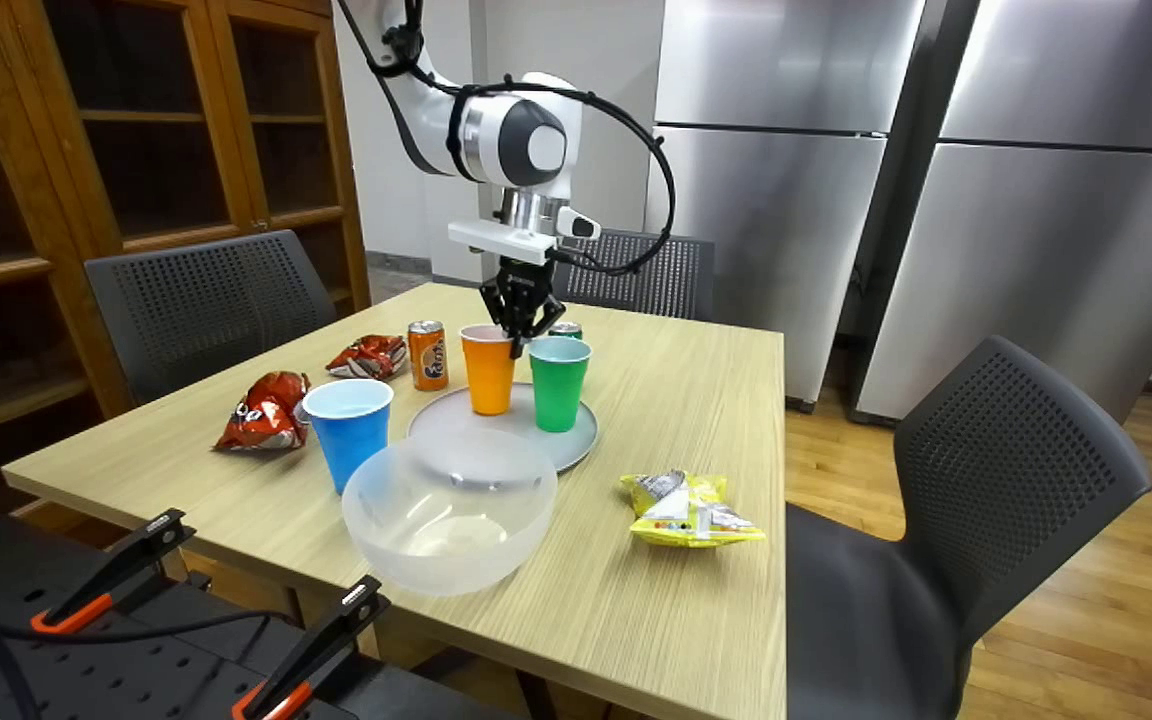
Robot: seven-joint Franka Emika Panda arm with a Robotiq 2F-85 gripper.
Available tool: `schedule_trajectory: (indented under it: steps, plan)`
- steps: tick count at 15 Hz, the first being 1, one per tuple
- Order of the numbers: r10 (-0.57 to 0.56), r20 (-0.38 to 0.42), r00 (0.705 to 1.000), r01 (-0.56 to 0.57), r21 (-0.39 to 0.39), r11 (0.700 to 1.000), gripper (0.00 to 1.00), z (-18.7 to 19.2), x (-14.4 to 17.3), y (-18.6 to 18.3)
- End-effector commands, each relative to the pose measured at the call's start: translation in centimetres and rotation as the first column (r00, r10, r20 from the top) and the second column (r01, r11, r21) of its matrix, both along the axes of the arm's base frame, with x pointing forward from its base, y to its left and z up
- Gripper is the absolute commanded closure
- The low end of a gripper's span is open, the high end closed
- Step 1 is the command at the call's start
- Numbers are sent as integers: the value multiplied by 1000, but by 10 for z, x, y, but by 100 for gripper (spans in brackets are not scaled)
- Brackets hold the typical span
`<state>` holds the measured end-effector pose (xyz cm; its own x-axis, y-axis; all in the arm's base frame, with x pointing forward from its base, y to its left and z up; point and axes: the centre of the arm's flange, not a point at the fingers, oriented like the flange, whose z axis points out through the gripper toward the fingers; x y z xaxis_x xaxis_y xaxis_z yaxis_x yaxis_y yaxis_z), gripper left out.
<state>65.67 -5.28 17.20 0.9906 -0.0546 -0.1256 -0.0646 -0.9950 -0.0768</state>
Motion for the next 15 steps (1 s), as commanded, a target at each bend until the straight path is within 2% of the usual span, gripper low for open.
schedule_trajectory:
  steps: [1, 9, 10, 15]
  plan:
    - [15, -15, 1000, -15, -4, 1000, 62, 4, 6, -2]
    - [25, -19, 1000, -25, 5, 1000, 4, 5, 0, 2]
    - [28, -23, 999, -27, 8, 1000, 0, 4, -1, 3]
    - [43, -34, 998, -43, 20, 999, 0, 5, -4, 8]
